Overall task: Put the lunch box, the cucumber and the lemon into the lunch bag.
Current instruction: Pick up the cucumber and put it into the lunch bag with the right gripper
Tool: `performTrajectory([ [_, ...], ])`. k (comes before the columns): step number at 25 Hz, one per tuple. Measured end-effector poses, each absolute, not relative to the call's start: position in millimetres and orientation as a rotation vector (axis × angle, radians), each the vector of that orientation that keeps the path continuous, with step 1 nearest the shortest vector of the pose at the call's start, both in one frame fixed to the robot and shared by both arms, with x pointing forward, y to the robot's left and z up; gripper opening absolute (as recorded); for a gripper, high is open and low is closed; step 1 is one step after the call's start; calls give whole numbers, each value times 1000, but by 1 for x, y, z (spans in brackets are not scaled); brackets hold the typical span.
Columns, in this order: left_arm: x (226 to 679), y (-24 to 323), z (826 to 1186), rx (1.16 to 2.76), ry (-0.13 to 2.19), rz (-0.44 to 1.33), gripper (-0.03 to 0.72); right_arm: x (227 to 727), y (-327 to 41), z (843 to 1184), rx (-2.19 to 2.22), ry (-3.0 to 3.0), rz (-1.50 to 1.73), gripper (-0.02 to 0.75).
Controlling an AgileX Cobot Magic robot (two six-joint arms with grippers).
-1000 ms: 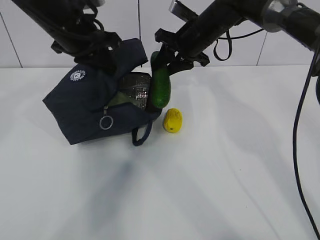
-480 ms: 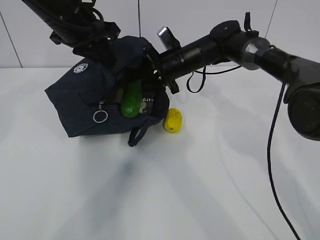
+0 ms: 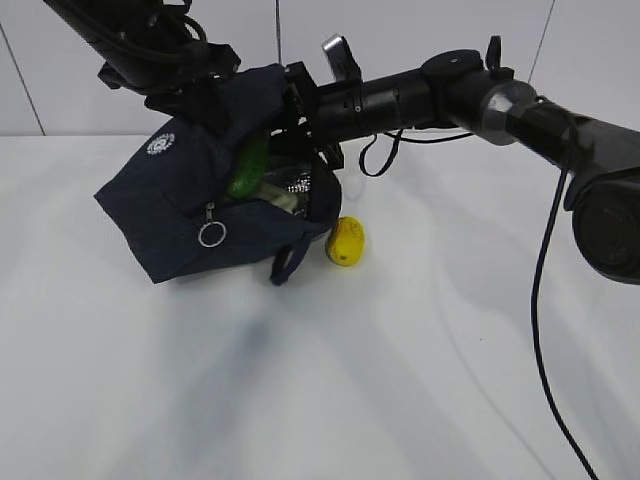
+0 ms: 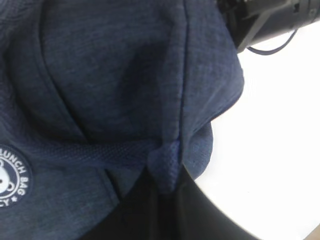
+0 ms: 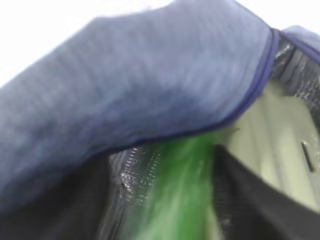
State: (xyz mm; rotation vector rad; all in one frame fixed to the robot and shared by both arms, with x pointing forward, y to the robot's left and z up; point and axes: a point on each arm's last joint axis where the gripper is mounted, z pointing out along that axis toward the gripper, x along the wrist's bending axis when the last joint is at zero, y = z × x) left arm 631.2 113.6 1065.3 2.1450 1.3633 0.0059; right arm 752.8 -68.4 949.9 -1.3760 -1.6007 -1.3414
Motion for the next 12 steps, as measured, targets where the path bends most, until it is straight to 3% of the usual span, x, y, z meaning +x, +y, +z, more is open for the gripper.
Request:
performTrajectory([
  [4,631,114,1065,2142,1367,4,-3,753,-68,950,-1372,-1611,-1354,353],
  [9,631,114,1065,2143,1367,5,-3,754,-69,950,-1372,-1617,-1364,503],
  [12,631,114,1065,2142,1368,5,-3,755,-69,949,-1387,-1629,-1368,524],
])
